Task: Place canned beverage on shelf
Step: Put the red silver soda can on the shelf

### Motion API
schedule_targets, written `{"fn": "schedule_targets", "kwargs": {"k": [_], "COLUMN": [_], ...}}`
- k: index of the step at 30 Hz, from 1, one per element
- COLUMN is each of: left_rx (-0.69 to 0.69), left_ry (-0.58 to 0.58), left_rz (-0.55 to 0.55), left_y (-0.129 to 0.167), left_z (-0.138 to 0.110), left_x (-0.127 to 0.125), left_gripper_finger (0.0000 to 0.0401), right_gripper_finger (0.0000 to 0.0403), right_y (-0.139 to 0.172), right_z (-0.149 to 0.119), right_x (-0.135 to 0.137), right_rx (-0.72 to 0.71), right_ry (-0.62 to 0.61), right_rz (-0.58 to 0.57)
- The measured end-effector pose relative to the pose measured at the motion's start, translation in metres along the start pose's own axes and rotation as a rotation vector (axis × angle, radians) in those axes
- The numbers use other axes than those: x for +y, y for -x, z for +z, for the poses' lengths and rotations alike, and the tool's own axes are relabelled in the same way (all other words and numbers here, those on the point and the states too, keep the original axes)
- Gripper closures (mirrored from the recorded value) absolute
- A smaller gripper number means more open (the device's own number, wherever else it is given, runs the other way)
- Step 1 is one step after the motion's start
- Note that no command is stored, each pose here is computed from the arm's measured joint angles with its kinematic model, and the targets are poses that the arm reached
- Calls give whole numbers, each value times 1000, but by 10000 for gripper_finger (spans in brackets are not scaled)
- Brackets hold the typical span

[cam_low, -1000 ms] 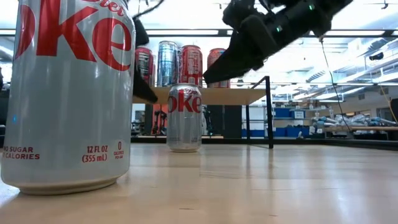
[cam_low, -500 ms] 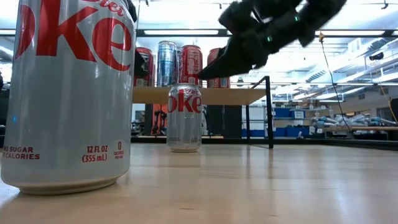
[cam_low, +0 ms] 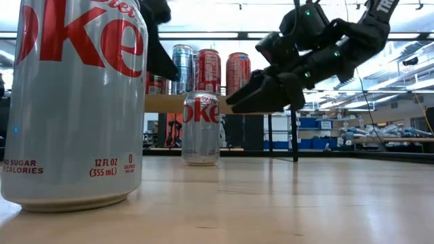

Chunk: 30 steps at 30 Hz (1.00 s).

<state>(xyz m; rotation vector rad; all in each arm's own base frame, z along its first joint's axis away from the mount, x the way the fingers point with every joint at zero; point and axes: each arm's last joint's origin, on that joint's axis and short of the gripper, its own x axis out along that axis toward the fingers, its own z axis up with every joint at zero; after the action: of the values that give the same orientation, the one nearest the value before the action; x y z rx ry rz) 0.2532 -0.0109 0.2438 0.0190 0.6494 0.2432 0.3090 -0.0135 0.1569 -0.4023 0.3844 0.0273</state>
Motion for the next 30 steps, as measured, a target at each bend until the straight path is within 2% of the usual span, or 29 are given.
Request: {"fn": "schedule_targets", "kwargs": {"k": [4,8,13,16,22,27,30], "left_rx": [19,52,56,53,52,72,59], "left_ry": [-6,35,34,62,88,83,79], "left_rz": [9,3,-4,-21,-153,-136,-86], "left_y": [-17,-34,-46,-47,-46,-45,-46], "left_z": [-3,-9,-13,-12,-11,-13,-12], "left_x": [-3,-10,-18,-19,-25,-25,-23], "left_gripper_finger": [115,115,115,115,115,115,115], "right_gripper_finger": [54,54,54,54,54,54,54], "right_y": [3,3,3,2,-8,-14,-14], "right_z": [-6,-7,-3,-3,-11,-19,-18], "right_x": [-1,-2,-4,-4,0,2,2], "right_rx": [-8,-25,-68,-85,-96,-64,-68], "right_ry": [-6,-42,-58,-58,-54,-15,-9], "right_rz": [10,50,36,30,27,1,3]}}
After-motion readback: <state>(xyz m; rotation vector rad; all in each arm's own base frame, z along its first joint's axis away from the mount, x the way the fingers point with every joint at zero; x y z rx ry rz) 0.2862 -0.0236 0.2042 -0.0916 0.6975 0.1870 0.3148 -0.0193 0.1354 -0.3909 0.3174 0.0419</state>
